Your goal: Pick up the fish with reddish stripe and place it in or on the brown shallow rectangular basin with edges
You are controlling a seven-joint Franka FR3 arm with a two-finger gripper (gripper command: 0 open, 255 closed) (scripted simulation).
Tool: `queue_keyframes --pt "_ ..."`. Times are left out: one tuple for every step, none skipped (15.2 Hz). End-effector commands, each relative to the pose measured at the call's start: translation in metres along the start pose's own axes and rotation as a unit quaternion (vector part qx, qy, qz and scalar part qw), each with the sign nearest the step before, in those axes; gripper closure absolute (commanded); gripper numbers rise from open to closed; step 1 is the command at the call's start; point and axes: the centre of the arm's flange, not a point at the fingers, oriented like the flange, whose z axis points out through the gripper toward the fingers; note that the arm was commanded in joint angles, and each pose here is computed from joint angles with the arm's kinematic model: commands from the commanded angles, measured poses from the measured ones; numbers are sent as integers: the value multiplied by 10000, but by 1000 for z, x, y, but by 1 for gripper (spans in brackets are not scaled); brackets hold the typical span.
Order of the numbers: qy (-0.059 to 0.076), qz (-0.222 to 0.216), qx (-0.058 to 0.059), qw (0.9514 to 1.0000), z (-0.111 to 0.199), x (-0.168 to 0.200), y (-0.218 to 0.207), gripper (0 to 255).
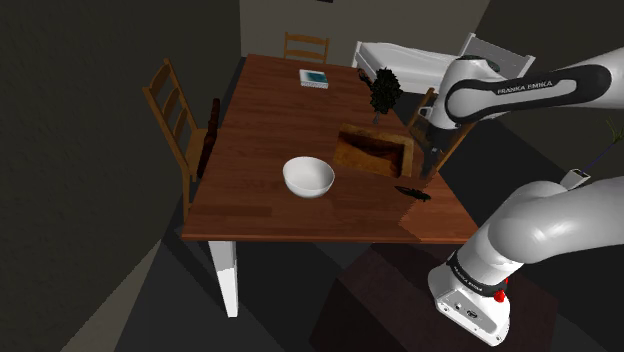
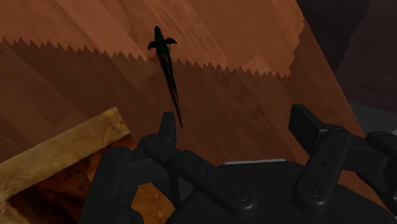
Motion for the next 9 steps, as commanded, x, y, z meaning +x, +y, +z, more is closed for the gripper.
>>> queue_keyframes --pt "-28 -238 -4 9997 21 -1 13 0" --pt "-45 -348 -1 9994 32 -2 21 0" --pt "-62 -457 1 9989 43 -3 29 0" --pt "-79 -566 3 9984 53 -4 37 0" --pt "-96 -675 5 9977 64 -5 44 0" --pt "-114 -784 8 9969 74 -6 52 0" --pt "-131 -893 10 9959 85 -6 60 0" --pt "-136 -923 11 9956 88 -6 62 0" --pt "-136 -923 11 9956 93 -7 62 0"
